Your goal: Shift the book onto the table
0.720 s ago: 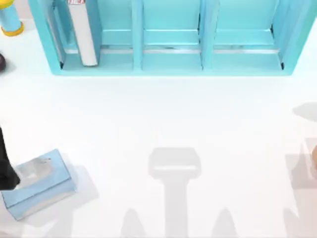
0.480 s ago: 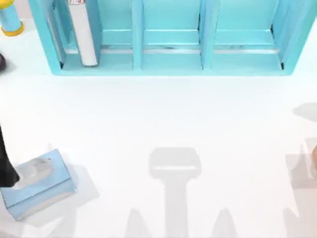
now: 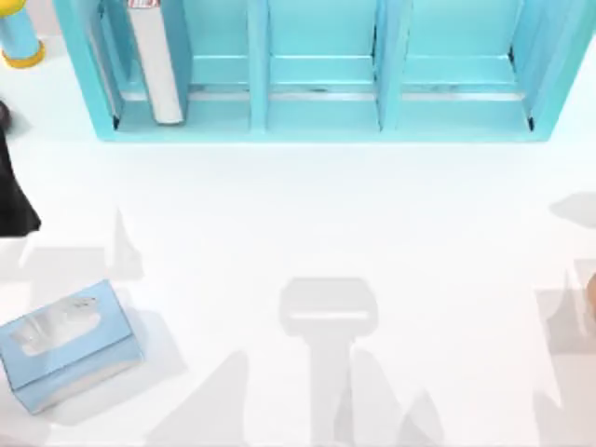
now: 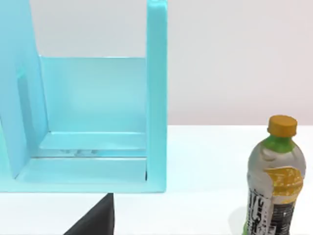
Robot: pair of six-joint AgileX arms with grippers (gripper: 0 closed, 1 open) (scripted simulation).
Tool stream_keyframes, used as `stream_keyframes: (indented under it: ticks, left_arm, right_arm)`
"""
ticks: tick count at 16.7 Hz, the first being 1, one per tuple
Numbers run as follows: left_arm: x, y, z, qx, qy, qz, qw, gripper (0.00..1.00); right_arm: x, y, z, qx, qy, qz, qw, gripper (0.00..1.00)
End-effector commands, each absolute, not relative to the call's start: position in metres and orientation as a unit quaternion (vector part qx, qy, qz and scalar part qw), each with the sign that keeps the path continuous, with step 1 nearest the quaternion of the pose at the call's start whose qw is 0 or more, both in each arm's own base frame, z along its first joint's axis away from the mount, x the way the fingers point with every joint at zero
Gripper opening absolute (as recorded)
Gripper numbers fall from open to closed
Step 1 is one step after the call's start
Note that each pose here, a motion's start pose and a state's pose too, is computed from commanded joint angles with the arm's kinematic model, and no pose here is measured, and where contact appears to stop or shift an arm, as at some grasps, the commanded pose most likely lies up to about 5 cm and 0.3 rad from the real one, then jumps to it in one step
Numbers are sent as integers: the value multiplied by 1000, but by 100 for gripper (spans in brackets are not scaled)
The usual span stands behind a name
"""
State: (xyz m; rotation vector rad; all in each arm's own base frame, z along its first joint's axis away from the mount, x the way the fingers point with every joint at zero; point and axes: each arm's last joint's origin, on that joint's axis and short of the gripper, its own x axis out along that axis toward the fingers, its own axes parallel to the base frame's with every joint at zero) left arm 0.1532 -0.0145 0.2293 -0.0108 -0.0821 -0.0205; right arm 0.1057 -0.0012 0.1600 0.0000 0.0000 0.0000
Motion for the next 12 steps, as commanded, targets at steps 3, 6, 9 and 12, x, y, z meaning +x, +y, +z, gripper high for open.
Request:
stream_keyframes:
  ticks: [3, 6, 9, 12]
  left_arm:
    - [204, -27, 236, -13, -21, -11, 1000, 100]
    - [262, -44, 215, -13, 3, -2, 1000, 100]
    - [310, -60, 174, -6, 27, 8, 1000, 100]
    - [337, -77, 130, 1, 47, 7, 999, 100]
  right_arm:
    - [106, -1, 160, 0, 0, 0, 1000, 100]
    - [106, -1, 160, 0, 0, 0, 1000, 100]
    - [106, -1, 160, 0, 0, 0, 1000, 100]
    - [106, -1, 160, 0, 0, 0, 1000, 100]
